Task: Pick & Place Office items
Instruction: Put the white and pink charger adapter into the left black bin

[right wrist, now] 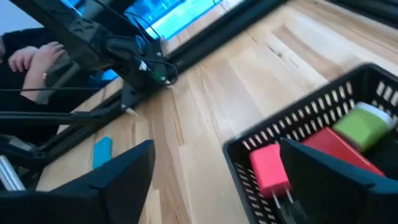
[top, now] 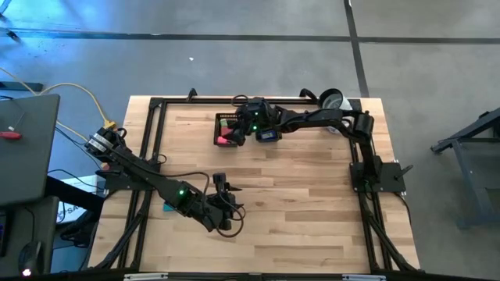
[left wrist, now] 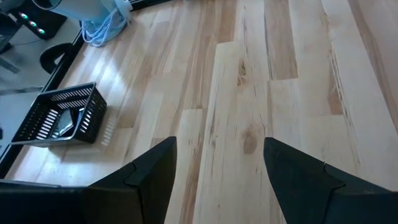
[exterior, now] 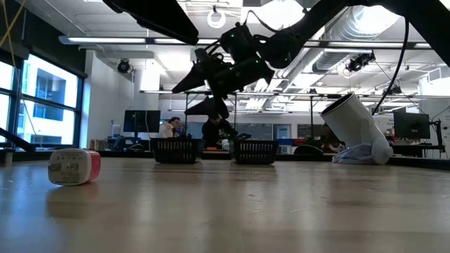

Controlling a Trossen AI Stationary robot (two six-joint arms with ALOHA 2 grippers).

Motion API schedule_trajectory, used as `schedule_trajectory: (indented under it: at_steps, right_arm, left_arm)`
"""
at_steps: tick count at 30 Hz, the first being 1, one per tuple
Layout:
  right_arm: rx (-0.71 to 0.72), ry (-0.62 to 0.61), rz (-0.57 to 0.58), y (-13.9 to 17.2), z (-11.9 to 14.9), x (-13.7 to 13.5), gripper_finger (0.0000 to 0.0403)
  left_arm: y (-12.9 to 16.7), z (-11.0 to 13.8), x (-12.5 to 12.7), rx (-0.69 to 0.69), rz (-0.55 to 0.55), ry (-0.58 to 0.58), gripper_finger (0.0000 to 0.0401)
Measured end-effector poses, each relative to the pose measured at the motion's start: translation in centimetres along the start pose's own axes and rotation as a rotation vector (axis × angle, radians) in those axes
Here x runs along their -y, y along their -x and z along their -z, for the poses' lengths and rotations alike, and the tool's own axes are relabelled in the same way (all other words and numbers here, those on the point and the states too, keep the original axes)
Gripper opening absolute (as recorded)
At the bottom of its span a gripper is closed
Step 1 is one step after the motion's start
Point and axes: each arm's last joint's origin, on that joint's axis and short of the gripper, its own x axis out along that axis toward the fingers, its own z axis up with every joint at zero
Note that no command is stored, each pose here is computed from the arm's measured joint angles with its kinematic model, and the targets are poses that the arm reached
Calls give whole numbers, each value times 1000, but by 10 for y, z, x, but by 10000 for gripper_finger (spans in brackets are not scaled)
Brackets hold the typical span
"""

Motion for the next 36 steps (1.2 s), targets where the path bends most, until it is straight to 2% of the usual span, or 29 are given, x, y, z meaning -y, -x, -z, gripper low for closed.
schedule_trajectory:
  at_steps: [6,16,19,25,33,36]
  right_arm:
    - [-18,-7,34,0,2,2,343]
    - [-138,-33,-91,13,0,-10,314]
    - [-135,24,-108,27,-9,-25,303]
    - [-123,168,-72,63,-23,-72,284]
    - [-336,269,79,97,4,-119,281]
    - [-360,334,137,99,18,-141,281]
  left_arm:
    - [0,1,0,-5,-2,-1,229]
    - [1,12,-4,-95,-43,-34,229]
    - [1,15,-5,-118,-55,-47,229]
    - [2,22,-10,-167,-121,-51,229]
    - [6,34,-16,-269,-176,-42,229]
    - [7,37,-18,-292,-194,-33,229]
